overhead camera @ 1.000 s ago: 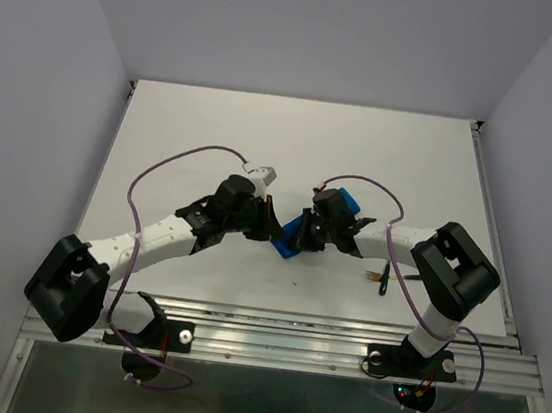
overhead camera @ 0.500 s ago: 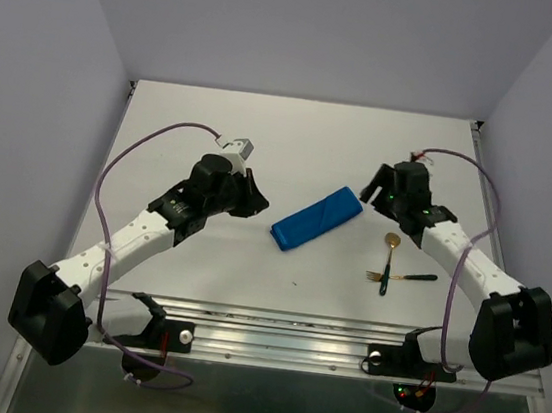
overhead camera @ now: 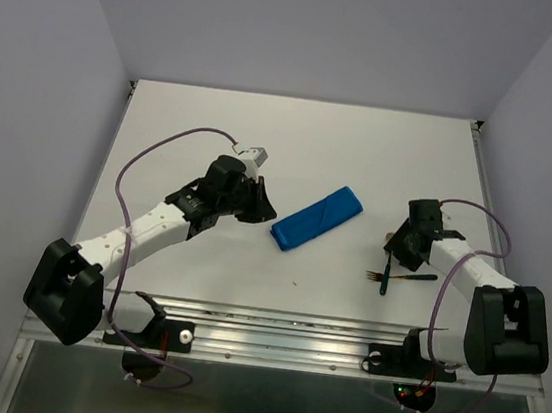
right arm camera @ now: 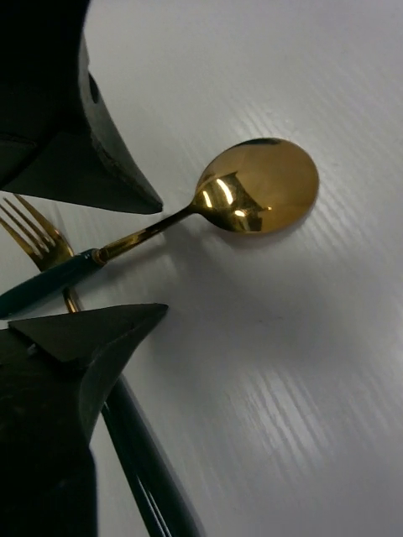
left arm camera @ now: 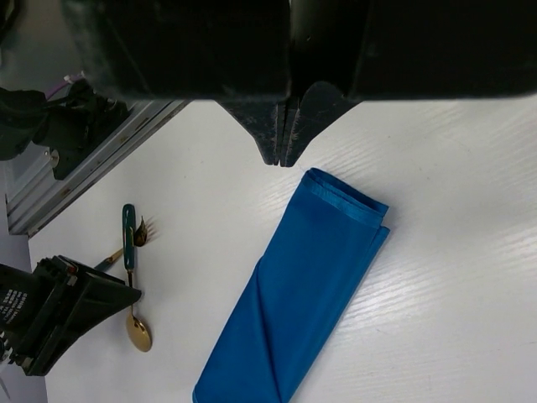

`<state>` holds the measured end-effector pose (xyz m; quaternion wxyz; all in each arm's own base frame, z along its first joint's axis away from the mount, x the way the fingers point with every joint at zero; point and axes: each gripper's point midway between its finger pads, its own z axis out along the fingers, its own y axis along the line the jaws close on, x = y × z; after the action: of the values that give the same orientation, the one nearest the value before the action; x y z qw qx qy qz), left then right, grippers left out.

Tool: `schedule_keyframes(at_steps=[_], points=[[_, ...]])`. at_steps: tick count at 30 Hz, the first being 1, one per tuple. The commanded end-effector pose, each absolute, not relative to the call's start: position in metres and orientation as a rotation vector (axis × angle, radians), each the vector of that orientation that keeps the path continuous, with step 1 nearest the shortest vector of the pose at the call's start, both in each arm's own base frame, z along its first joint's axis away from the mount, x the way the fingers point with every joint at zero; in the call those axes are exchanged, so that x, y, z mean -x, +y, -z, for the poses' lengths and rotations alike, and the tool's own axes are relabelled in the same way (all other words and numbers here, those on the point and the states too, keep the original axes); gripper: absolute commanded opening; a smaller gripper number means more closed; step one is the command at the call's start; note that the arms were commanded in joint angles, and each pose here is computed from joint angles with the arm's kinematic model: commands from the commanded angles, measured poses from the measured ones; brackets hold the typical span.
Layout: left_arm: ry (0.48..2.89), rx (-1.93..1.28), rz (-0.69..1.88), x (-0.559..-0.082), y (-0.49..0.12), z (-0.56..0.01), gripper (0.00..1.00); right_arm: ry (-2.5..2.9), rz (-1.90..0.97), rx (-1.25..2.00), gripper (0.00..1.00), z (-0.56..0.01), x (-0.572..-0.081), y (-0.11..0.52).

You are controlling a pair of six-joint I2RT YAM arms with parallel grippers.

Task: Fold the napkin into a case and place the utensils inside
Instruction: Pick up the spoon from the corner of the board, then move the spoon to the center of the board.

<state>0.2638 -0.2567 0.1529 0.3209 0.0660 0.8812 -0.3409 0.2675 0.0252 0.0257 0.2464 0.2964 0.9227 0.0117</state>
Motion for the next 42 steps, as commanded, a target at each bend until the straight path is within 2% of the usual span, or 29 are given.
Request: schedule_keyframes(at_steps=[1,4,7,9,12,16,21,28,29,30,31,32,33,37,42], points=[[2.215,-0.233,0.942,-0.272,-0.269,-0.182,0.06,2.526,-0.095,-0.812,0.47,-0.016,-0.266,0.033],[2.220,-0.237,0.945,-0.273,-0.270,-0.181,0.06,2.539,-0.142,-0.787,0.37,-0.013,-0.264,0.039],[2.231,-0.240,0.943,-0.275,-0.272,-0.177,0.05,2.488,-0.193,-0.769,0.09,-0.028,-0.269,0.042],[2.235,-0.242,0.945,-0.275,-0.273,-0.175,0.05,2.463,-0.271,-0.716,0.04,-0.043,-0.272,0.051],[2.237,-0.240,0.943,-0.277,-0.274,-0.174,0.05,2.387,-0.466,-0.581,0.01,-0.078,-0.280,0.074],[2.232,-0.233,0.920,-0.281,-0.273,-0.173,0.05,2.338,-0.761,-0.399,0.01,-0.110,-0.278,0.113],[2.238,-0.230,0.917,-0.284,-0.275,-0.172,0.05,2.328,-1.093,-0.221,0.01,-0.117,-0.261,0.157],[2.261,-0.226,0.921,-0.282,-0.276,-0.165,0.05,2.331,-1.231,-0.191,0.02,-0.097,-0.254,0.175],[2.267,-0.226,0.923,-0.282,-0.276,-0.163,0.05,2.353,-1.227,-0.207,0.07,-0.089,-0.253,0.175],[2.272,-0.224,0.919,-0.282,-0.276,-0.161,0.05,2.378,-1.186,-0.243,0.16,-0.080,-0.255,0.171],[2.277,-0.223,0.920,-0.282,-0.276,-0.160,0.05,2.444,-1.133,-0.290,0.29,-0.064,-0.253,0.166],[2.280,-0.221,0.918,-0.282,-0.276,-0.158,0.05,2.449,-1.081,-0.311,0.55,-0.061,-0.257,0.161],[2.287,-0.221,0.917,-0.282,-0.276,-0.156,0.05,2.446,-1.043,-0.322,0.58,-0.061,-0.261,0.157],[2.282,-0.235,0.920,-0.282,-0.281,-0.158,0.05,2.397,-0.920,-0.326,0.60,-0.077,-0.268,0.143],[2.291,-0.279,0.869,-0.283,-0.297,-0.158,0.05,2.395,-0.803,-0.320,0.47,-0.086,-0.269,0.131]])
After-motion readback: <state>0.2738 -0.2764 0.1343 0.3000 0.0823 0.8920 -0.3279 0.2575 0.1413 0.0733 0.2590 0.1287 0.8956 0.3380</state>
